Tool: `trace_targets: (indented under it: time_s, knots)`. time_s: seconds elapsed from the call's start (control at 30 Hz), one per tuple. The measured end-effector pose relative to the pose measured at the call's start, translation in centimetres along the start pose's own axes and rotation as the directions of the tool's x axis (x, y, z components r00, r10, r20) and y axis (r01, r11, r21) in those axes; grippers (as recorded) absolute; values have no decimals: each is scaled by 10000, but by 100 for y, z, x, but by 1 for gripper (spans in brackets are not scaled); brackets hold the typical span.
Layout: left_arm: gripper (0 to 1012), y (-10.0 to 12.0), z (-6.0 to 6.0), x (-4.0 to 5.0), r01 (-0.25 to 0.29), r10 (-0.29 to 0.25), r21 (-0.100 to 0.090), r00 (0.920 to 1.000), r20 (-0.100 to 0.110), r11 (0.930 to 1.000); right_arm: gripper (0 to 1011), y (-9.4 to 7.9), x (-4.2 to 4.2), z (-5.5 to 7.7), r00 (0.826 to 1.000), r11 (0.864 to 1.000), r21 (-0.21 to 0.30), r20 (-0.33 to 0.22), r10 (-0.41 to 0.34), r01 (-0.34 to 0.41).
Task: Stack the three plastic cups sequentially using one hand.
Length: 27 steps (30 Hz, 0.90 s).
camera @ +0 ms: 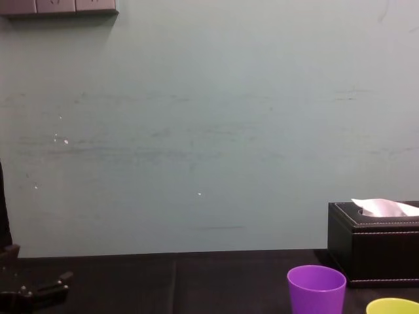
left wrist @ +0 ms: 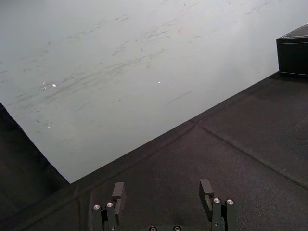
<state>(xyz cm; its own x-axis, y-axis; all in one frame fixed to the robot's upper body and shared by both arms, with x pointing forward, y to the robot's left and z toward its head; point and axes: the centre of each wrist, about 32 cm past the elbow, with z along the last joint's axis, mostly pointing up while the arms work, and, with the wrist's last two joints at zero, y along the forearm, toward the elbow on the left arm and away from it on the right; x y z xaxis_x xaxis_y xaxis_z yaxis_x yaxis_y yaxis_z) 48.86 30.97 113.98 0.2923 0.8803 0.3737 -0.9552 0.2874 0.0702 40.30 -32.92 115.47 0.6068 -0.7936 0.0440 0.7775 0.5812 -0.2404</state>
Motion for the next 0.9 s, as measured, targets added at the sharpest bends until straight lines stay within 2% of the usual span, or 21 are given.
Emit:
trace_targets:
  time_s: [0.43,0.7,0.9]
  knots:
    - [1012,0,0,0,0,0,0,10000,0,10000,1003,183,-37,-37,9999,9999,85,-14,-117,117]
    - [1011,0,0,0,0,0,0,10000,0,10000,1003,283,-76,-53,9994,9994,285,297,-204,195]
    - [1011,0,0,0,0,0,0,10000,0,10000,1003,337,-96,-80,9994,9990,322,161,-317,312]
